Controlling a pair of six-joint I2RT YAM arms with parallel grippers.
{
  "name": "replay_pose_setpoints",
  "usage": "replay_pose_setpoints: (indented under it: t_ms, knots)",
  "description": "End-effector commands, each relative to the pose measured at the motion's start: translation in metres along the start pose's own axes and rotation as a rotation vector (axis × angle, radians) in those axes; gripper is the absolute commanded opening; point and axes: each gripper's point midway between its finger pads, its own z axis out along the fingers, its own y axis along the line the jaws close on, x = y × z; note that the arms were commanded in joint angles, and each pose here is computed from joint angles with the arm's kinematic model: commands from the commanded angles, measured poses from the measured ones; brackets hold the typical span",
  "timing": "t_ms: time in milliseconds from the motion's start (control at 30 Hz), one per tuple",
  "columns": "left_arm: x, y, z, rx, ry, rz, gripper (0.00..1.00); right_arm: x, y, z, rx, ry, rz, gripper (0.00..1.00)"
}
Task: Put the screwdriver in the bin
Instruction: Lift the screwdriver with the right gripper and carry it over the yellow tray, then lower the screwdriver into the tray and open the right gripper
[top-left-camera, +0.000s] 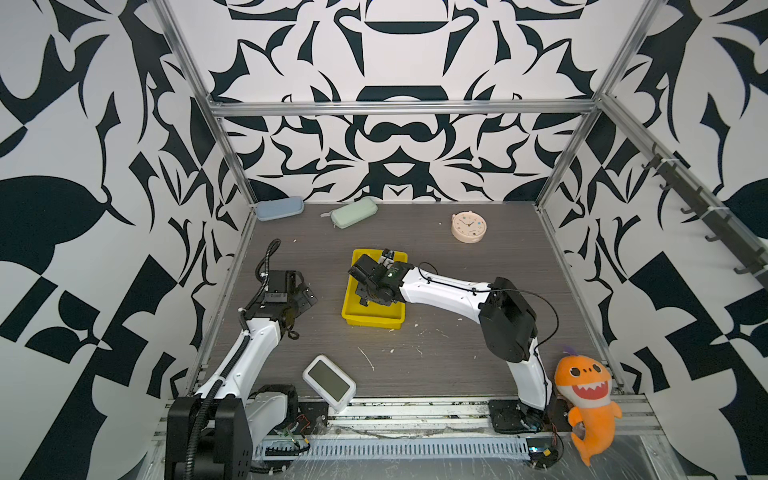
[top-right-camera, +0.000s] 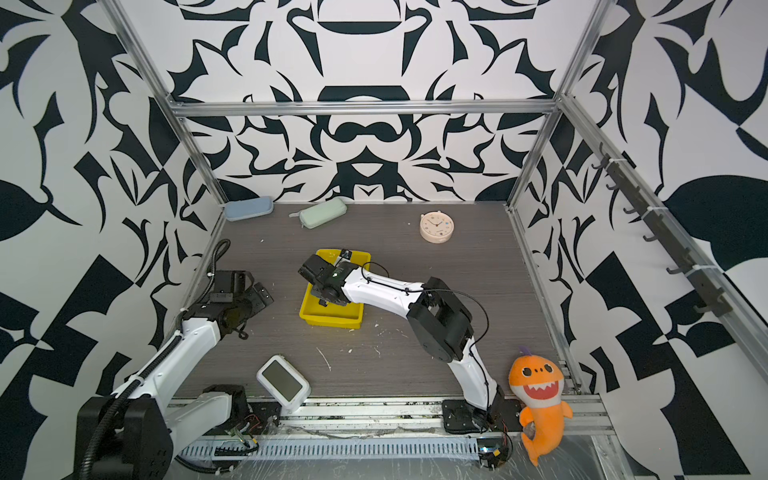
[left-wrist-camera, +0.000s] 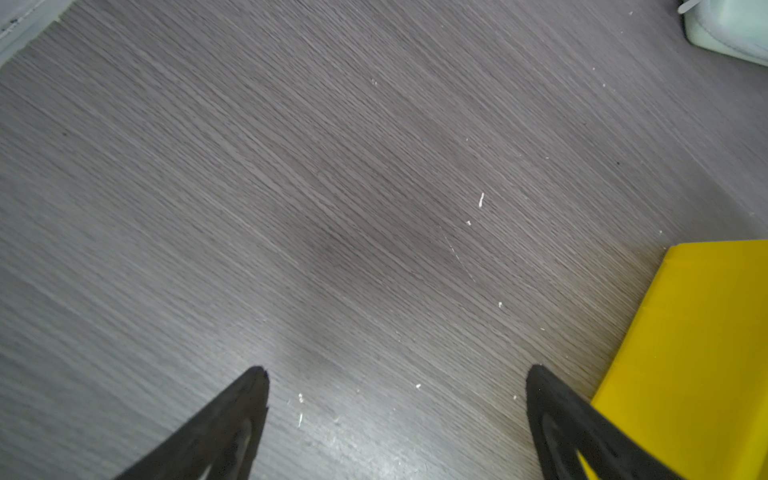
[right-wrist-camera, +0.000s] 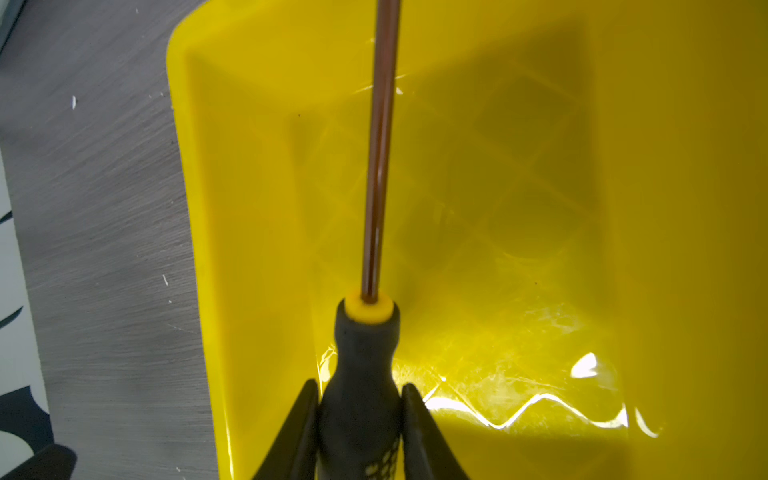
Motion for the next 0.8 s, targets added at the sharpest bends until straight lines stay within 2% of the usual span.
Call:
replay_pose_setpoints:
  t_ms: [0, 167, 267, 467, 633, 667, 700, 733, 767]
  knots:
    - [-0.006, -0.004, -0.005, 0.008, -0.004, -0.011, 0.99, -0.008, 0.012, -0.012, -0.048, 0.002, 0.029, 0.36]
    - [-0.006, -0.004, -0.005, 0.012, -0.005, -0.011, 0.99, -0.012, 0.01, -0.017, -0.052, -0.007, 0.034, 0.45]
    - [-0.005, -0.004, -0.004, 0.01, 0.0, -0.009, 0.99, -0.022, 0.01, -0.028, -0.058, -0.047, 0.021, 0.46]
    - [-0.006, -0.004, -0.004, 0.01, -0.001, -0.01, 0.99, -0.094, -0.017, -0.072, -0.005, -0.252, -0.026, 0.53]
    - [-0.005, -0.006, -0.003, 0.016, 0.003, -0.009, 0.99, -0.164, -0.071, -0.119, 0.081, -0.459, -0.068, 0.76]
    - [-0.005, -0.007, -0.002, 0.017, 0.007, -0.007, 0.99, -0.176, -0.08, -0.131, 0.082, -0.532, -0.082, 0.79]
    - [-0.005, -0.007, -0.002, 0.019, 0.009, -0.006, 0.99, -0.188, -0.084, -0.146, 0.07, -0.626, -0.103, 0.86]
    - [-0.005, -0.007, -0.001, 0.017, 0.012, -0.005, 0.99, -0.195, -0.092, -0.154, 0.077, -0.709, -0.143, 0.99]
    - [-0.005, -0.008, -0.001, 0.021, 0.014, -0.005, 0.99, -0.199, -0.097, -0.169, 0.079, -0.8, -0.224, 1.0]
